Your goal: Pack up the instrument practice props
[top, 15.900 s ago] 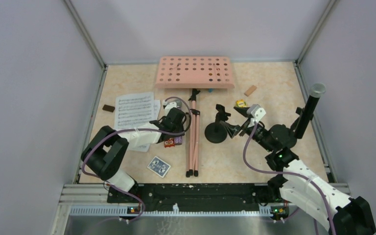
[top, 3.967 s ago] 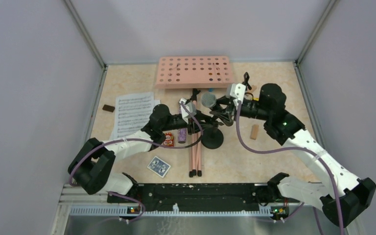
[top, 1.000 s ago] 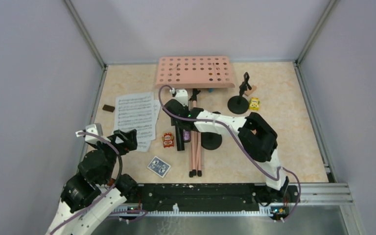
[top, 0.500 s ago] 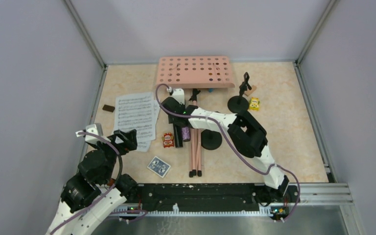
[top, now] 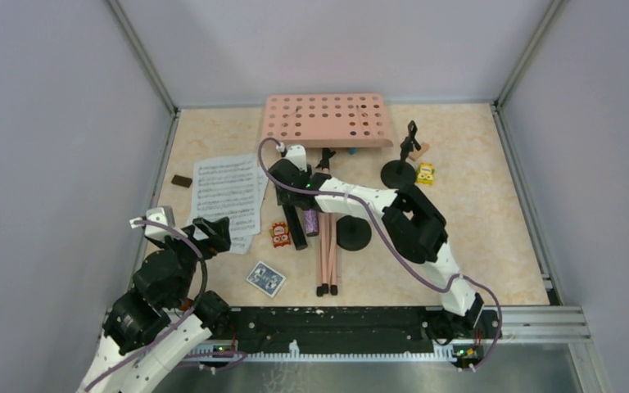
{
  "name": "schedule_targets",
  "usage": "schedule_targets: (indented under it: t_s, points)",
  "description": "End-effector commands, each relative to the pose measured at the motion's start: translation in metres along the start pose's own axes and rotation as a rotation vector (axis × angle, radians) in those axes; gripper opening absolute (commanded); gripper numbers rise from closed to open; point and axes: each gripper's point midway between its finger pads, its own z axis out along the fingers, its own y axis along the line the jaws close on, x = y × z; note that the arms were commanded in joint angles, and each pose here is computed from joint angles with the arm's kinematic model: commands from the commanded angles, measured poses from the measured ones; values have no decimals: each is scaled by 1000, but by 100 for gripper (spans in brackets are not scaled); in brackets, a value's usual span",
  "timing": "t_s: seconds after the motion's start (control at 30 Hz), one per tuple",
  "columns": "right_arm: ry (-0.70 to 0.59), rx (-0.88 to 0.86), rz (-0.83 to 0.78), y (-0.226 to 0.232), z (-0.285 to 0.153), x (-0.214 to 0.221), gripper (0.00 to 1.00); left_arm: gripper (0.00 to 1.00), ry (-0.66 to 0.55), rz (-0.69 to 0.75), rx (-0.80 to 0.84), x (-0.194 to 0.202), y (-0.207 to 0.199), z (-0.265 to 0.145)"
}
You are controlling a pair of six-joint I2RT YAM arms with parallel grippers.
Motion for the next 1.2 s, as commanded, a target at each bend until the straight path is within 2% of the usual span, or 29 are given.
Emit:
schedule_targets:
  t_s: [0.0, 0.1, 0.3, 0.37, 0.47, 0.57, 0.67, 0.77, 0.87, 1.0, 1.1, 1.17]
  points:
    - [-68, 7, 1, -7, -23, -44, 57, 99, -38, -3, 2, -7, -1, 2]
    - [-112, -71, -9, 2, -48, -65, 57, 99, -36, 7, 14, -6, -3, 3]
    - [-123, -448, -172, 41, -117, -78, 57, 99, -30, 32, 44, -5, -10, 6]
    - [-109, -549, -257, 47, -143, -75, 57, 99, -16, 74, 111, -2, -23, 8]
    - [-74, -570, -428, 38, -168, -67, 57, 99, 30, 124, 193, 3, -44, 12]
    - [-14, -557, -607, 13, -190, -56, 60, 99, 88, 157, 185, 4, -52, 19]
    - [41, -630, -750, -4, -216, -44, 61, 99, 149, 174, 194, 10, -63, 26]
    - [12, -635, -704, -32, -227, -68, 60, 99, 175, 174, 203, 17, -70, 33]
    - [-68, -688, -572, -61, -244, -103, 60, 99, 170, 176, 226, 19, -75, 36]
    - [-251, -774, -414, -102, -289, -143, 60, 99, 162, 205, 217, 23, -72, 39]
    - [-368, -836, -309, -127, -324, -151, 60, 99, 167, 227, 206, 26, -68, 40]
    - [-477, -810, -257, -147, -348, -157, 61, 99, 170, 236, 191, 28, -64, 41]
